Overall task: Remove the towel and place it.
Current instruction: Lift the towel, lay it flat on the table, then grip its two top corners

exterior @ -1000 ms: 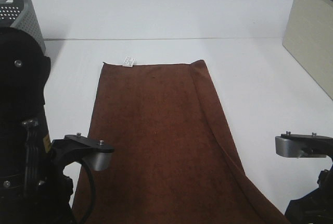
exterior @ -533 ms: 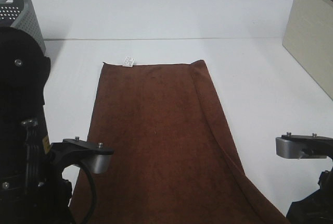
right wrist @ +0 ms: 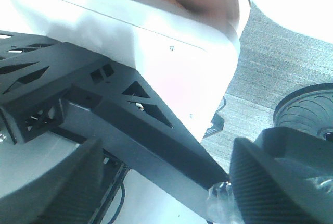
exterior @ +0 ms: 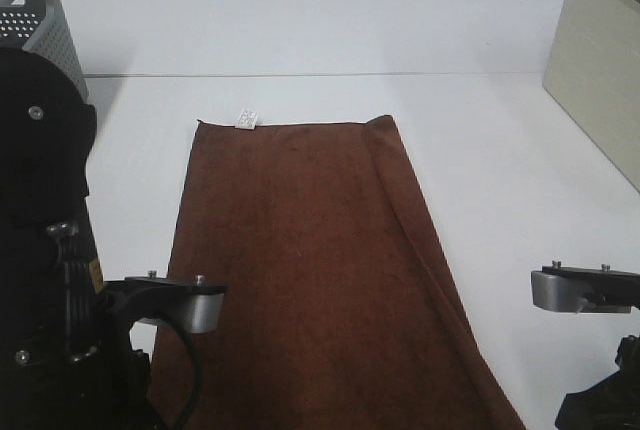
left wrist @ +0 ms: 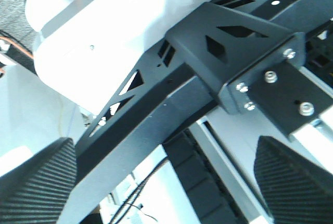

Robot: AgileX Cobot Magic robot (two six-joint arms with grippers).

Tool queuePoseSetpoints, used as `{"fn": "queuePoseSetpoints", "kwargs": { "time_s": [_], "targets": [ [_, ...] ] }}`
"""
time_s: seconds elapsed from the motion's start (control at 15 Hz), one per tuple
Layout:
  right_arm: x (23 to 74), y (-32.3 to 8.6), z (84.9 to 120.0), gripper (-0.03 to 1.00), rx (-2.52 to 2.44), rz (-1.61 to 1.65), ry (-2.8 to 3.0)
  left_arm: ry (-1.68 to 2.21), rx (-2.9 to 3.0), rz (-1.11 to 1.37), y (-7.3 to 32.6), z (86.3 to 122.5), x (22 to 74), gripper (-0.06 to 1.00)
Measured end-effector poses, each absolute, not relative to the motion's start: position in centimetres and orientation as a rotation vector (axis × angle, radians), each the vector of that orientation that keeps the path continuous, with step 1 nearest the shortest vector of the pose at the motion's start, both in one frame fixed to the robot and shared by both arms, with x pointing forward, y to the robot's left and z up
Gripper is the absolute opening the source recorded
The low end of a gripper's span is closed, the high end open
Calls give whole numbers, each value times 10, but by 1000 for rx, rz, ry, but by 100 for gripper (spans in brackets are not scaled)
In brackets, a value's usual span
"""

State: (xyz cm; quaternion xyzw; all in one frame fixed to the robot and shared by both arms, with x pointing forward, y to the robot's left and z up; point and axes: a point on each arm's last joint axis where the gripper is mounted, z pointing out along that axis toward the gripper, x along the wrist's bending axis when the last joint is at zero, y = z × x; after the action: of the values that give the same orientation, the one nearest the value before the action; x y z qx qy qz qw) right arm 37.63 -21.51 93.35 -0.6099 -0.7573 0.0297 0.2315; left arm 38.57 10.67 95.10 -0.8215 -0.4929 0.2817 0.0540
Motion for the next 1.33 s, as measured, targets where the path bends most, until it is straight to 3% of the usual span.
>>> {"fn": "queuePoseSetpoints", "kwargs": {
  "time_s": [0.33, 0.47, 0.6, 0.8, 1.0, 1.33],
  "targets": [
    [383, -213, 938, 69, -1661, 37, -2128, -1502, -2501, 886, 104, 953, 386, 86],
    [408, -211, 956, 69, -1692, -106, -2284, -1459, -2599, 825, 99, 962, 397, 86],
    [462, -208, 1002, 69, -1831, -324, -2463, -1519, -2753, 588, 105, 990, 444, 86],
    [517, -231, 1027, 69, -2029, -473, -2391, -1793, -2800, 346, 147, 1010, 508, 86],
    [566, -250, 1023, 69, -2092, -544, -2306, -1970, -2791, 183, 192, 1006, 565, 86],
    [641, -242, 990, 80, -2024, -622, -2353, -2155, -2763, -31, 230, 976, 645, 86]
  ]
}}
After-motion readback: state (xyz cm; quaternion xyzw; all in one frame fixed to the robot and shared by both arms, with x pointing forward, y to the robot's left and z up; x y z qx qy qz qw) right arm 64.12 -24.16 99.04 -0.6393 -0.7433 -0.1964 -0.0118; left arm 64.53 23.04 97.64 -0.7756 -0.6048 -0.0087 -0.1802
